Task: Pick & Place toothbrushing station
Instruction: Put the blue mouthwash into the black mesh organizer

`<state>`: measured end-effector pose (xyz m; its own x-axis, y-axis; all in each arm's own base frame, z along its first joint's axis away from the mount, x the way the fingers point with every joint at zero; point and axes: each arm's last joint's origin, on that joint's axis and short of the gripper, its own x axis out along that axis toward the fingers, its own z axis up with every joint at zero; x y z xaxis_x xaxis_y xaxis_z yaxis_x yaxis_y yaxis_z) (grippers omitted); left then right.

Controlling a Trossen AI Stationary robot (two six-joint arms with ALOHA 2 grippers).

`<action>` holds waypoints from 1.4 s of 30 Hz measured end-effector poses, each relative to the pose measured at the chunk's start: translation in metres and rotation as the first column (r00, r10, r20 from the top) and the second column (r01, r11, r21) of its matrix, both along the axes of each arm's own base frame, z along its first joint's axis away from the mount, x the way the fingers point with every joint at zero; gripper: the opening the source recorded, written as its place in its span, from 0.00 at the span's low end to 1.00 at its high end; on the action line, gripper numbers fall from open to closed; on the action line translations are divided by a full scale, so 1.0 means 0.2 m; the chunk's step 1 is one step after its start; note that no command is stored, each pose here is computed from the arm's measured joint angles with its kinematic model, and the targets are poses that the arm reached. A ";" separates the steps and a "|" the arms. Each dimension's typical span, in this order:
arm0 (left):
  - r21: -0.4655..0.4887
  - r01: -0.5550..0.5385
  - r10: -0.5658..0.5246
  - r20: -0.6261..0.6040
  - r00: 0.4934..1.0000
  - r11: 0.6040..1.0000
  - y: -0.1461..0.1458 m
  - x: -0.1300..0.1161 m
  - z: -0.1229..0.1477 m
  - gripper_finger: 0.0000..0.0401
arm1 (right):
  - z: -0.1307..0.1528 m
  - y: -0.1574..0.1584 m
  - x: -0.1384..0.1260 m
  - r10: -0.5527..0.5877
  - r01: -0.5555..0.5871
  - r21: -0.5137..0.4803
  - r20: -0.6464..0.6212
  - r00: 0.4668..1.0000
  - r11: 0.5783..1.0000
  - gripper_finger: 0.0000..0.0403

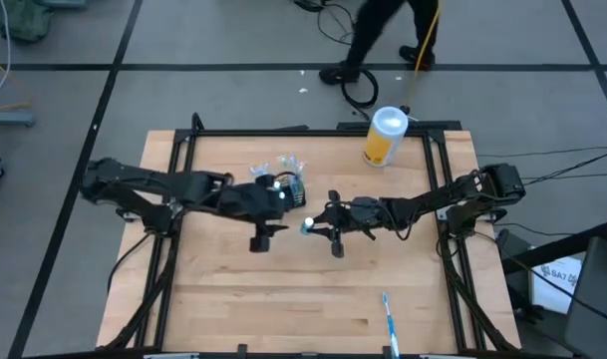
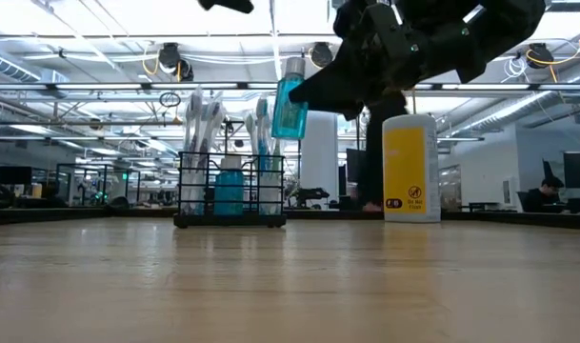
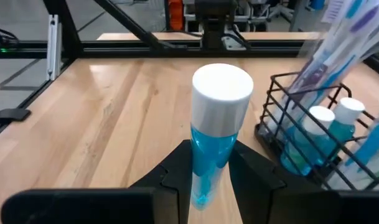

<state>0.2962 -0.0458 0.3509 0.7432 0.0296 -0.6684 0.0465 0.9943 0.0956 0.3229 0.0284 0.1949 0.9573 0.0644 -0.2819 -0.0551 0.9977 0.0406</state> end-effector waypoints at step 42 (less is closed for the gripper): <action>-0.054 0.028 -0.043 -0.306 0.951 0.998 0.12 0.48 -0.31 0.37 | -0.04 0.00 -0.01 0.033 -0.043 -0.118 -0.079 0.996 0.992 0.21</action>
